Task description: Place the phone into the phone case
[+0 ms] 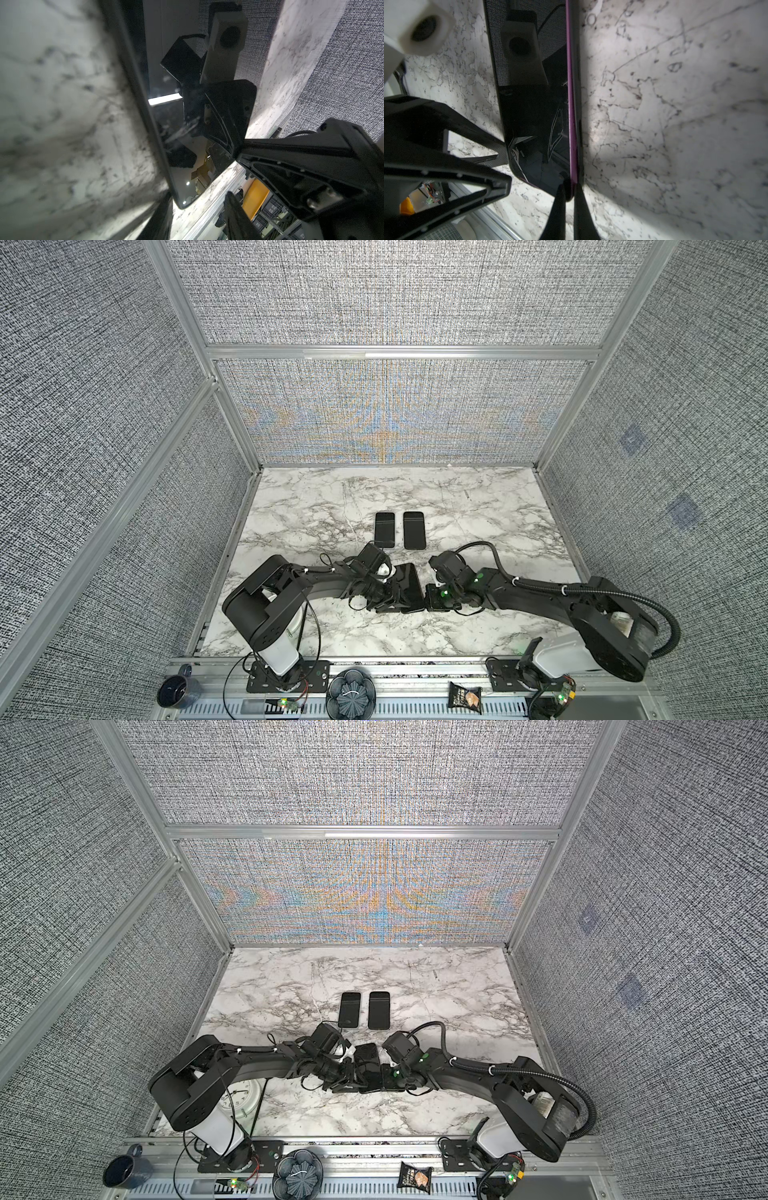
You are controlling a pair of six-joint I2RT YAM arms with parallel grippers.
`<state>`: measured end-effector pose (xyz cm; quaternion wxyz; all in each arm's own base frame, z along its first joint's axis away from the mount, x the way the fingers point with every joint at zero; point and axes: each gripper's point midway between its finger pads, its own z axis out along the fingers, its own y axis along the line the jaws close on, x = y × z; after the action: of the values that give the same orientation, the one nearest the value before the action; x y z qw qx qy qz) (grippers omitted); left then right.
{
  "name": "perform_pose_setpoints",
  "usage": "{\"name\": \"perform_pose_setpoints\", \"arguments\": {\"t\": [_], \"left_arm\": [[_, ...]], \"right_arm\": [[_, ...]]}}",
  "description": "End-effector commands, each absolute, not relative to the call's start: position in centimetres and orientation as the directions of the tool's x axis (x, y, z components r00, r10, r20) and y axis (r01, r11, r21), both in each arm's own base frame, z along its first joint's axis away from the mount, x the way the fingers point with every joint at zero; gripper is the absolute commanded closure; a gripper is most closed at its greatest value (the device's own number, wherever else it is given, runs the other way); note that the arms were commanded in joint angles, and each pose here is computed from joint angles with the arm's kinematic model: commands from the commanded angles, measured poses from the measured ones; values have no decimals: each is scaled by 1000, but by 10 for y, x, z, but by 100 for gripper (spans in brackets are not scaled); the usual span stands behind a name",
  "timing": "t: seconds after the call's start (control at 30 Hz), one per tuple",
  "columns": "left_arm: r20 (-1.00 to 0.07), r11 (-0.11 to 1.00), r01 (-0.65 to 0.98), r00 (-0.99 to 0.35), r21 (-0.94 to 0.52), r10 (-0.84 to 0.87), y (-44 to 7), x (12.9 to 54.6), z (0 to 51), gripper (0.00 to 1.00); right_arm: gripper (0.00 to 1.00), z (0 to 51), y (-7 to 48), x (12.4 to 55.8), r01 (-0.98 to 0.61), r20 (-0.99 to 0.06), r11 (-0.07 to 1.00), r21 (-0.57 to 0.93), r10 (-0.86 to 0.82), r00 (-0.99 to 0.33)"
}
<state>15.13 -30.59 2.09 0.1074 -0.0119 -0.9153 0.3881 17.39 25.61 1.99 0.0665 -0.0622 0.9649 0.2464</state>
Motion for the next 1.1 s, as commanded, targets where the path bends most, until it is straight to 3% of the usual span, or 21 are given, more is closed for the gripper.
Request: {"name": "perform_pose_setpoints", "arguments": {"t": [0.0, 0.37, 0.6, 0.77, 1.07], "left_arm": [[162, 780, -69, -986, -621, 43, -289, 157, -2, 56], [169, 803, -80, -985, -591, 26, -281, 154, -4, 56], [143, 833, -74, -990, -548, 7, -274, 159, 1, 55], [116, 859, -59, -993, -509, 0, -265, 161, 7, 53], [103, 822, -72, -995, -564, -16, -284, 175, 8, 56]], "right_arm": [[93, 0, 250, 162, -155, -113, 886, 437, -117, -987], [88, 36, 238, 174, -198, -211, 903, 381, -124, -970], [80, 35, 242, 176, -207, -207, 899, 385, -134, -969], [79, 41, 247, 182, -210, -220, 892, 401, -129, -967], [80, 33, 254, 183, -207, -201, 879, 429, -131, -971]]}}
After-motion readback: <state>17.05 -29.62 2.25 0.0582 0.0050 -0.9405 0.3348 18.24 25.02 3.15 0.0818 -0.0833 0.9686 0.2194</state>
